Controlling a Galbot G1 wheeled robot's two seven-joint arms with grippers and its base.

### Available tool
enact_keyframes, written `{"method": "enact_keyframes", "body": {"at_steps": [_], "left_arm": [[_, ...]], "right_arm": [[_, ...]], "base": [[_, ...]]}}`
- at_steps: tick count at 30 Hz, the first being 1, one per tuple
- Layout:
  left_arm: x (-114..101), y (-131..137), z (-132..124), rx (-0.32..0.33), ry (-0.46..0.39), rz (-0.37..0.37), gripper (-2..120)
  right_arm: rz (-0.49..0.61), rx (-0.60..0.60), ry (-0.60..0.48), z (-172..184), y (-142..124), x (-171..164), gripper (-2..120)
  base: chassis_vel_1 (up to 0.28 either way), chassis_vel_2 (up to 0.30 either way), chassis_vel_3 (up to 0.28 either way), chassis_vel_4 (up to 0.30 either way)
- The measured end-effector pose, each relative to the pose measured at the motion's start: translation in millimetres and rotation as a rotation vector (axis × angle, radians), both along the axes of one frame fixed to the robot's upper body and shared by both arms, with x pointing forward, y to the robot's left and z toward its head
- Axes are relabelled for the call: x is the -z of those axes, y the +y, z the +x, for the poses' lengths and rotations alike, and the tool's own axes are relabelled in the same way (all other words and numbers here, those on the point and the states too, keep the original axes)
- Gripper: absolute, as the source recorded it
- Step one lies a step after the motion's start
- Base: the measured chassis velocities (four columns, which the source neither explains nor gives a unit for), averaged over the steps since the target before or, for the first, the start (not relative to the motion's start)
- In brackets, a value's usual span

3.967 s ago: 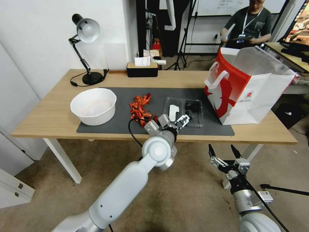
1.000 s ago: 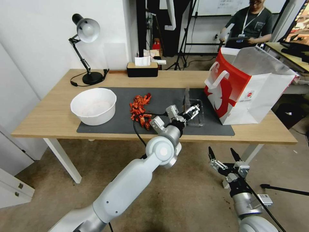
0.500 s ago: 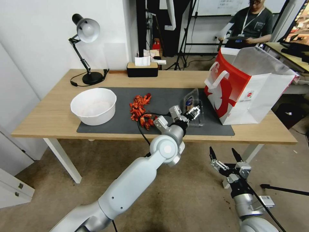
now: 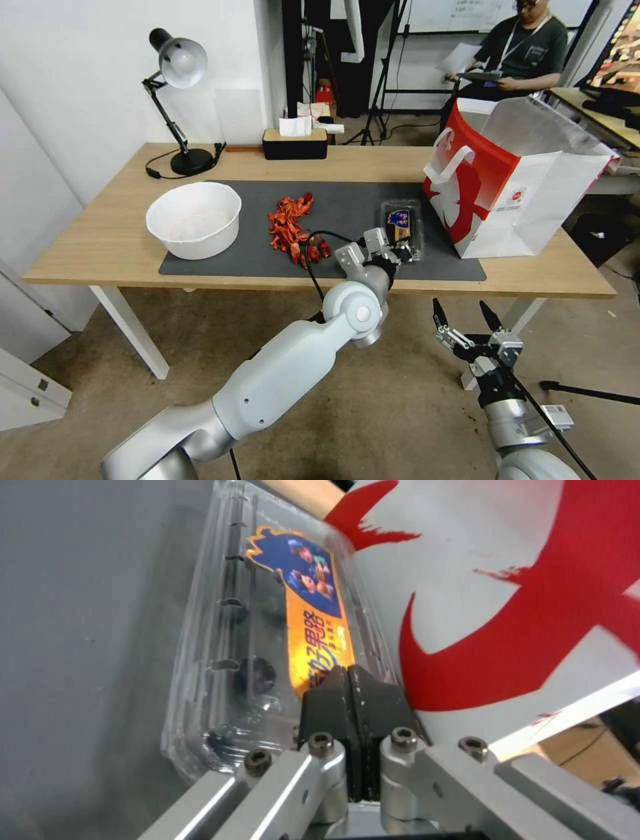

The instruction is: Close the disposable takeout box, then place it into the delivery bag.

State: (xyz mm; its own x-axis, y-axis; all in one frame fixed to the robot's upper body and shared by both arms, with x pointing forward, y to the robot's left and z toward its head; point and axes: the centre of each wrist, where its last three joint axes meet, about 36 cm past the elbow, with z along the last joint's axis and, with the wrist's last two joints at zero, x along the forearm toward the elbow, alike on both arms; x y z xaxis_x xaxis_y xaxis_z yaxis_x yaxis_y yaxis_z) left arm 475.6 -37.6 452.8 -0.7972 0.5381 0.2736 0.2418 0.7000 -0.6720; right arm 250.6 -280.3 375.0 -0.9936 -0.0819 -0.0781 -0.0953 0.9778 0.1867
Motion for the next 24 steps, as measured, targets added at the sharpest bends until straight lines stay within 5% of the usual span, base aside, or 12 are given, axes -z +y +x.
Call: {"method": "enact_keyframes", "body": {"at_steps": [13,17,20,24], "left_arm": [[2.5,5.1,5.9,-0.011,-0.012,0.061,0],[3.0,7.1,5.5,-0.013,-0.012,0.064,0],[4.4,8.8,4.2,-0.011,-0.011,0.067,0],[4.0,10.6,4.9,-0.012,-0.013,0.069,0]], "right_arm": [[0.081,0.034,-0.022,25.9,-19.3,-46.1,100],[0.181,0.051,0.005,42.8,-28.1,-72.9,100],[0.387,0.031,0.082,64.7,-27.4,-116.8,100],[0.519,-0.017,0.163,78.9,-24.6,-140.7,100]], "base": [[0.000,0.000,0.000,0.000],[0.000,0.000,0.000,0.000],[0.000,0.000,0.000,0.000],[0.000,0.000,0.000,0.000]]}}
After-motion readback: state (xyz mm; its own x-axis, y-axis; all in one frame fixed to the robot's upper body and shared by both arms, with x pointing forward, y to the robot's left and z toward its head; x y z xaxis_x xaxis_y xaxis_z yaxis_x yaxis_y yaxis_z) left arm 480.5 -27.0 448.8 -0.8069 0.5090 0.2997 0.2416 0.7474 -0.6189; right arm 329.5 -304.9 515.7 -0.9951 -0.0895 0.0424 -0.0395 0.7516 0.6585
